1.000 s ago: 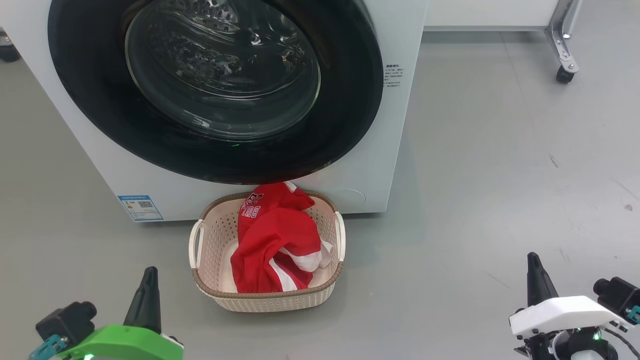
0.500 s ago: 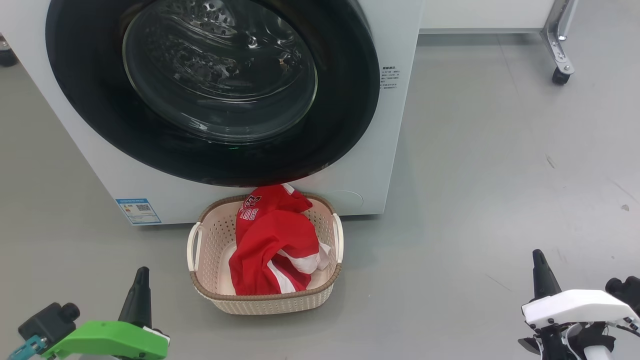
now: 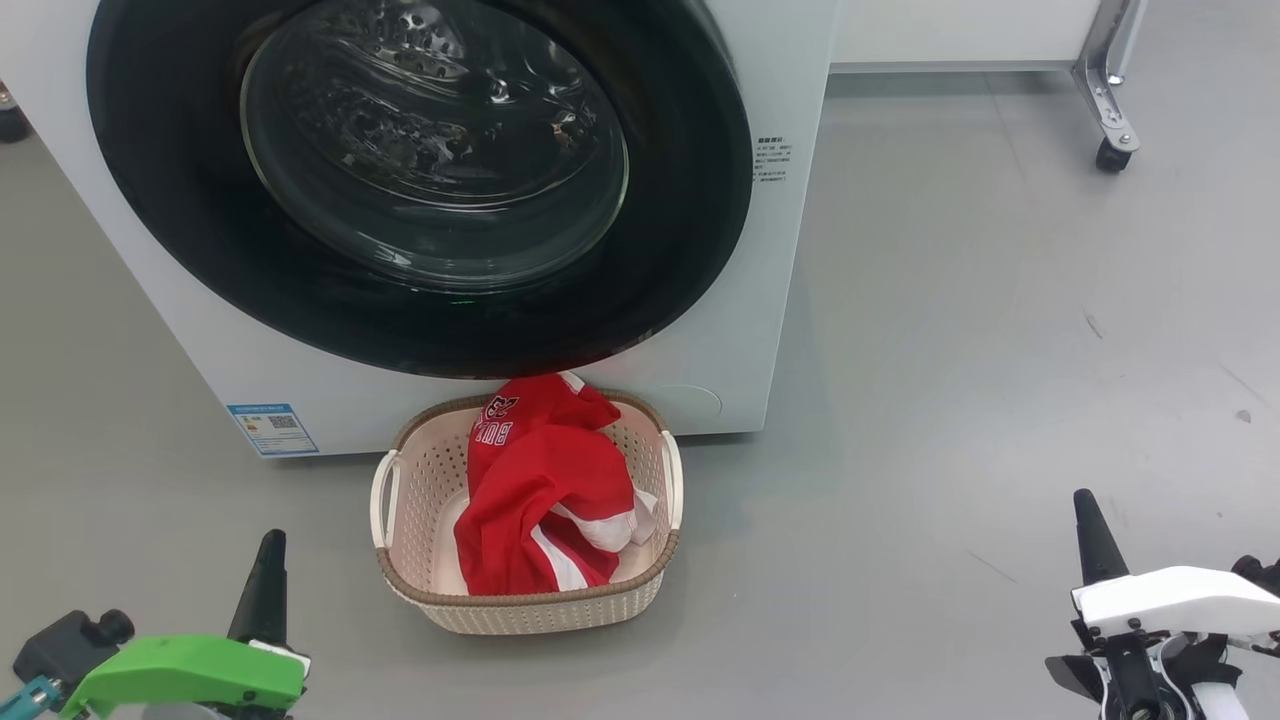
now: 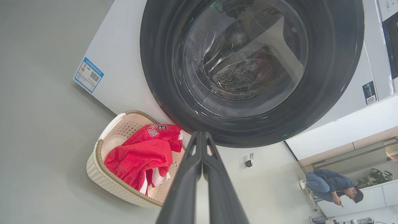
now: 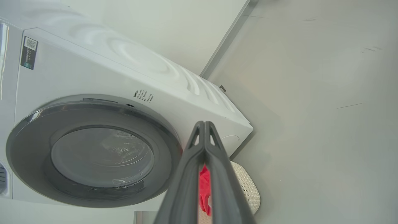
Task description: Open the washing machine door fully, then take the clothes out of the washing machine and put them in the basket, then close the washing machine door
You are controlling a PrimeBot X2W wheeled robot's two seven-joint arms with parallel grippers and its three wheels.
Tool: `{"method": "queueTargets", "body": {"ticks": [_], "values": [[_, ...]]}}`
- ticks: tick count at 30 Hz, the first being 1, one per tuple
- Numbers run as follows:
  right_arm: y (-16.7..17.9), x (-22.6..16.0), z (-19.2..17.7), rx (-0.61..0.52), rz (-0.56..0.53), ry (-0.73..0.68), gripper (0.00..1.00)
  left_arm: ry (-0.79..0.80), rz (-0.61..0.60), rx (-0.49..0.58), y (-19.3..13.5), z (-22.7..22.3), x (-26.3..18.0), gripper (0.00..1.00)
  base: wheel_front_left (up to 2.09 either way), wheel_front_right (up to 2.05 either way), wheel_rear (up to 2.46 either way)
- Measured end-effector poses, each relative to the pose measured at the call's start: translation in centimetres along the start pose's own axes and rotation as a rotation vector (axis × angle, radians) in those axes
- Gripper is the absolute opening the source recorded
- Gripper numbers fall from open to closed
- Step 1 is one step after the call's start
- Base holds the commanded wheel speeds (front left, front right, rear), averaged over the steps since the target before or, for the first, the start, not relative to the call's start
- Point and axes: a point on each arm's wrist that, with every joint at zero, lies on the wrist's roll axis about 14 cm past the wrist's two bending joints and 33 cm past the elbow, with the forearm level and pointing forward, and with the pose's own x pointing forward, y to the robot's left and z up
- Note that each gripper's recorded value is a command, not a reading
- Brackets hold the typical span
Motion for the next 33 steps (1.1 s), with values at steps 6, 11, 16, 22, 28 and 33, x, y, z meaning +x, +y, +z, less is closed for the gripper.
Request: {"method": "queueTargets", "body": {"ticks": [6,11,16,22,28,33], "values": [[0.1,0.1,0.4,0.079,0.007,-0.005,0.0,0.002,0.002,-0.075,0.2,0.2,0.1,0.0,0.0,0.0,0.0],[0.2,0.2,0.8,0.144,0.015,-0.011,0.0,-0.004,-0.006,-0.14,0.1,0.4,0.3,0.0,0.0,0.0,0.0],[0.5,0.3,1.3,0.208,0.032,-0.024,0.0,-0.007,-0.009,-0.204,0.1,0.6,0.4,0.0,0.0,0.0,0.0],[0.6,0.4,1.7,0.284,0.043,-0.027,0.0,-0.01,-0.018,-0.279,0.1,0.9,0.6,0.0,0.0,0.0,0.0],[0.9,0.5,2.3,0.359,0.062,-0.04,0.0,-0.018,-0.032,-0.354,-0.1,1.2,0.8,0.0,0.0,0.0,0.0],[1.0,0.5,2.8,0.422,0.076,-0.048,0.0,-0.022,-0.035,-0.421,0.0,1.4,0.9,0.0,0.0,0.0,0.0]]}}
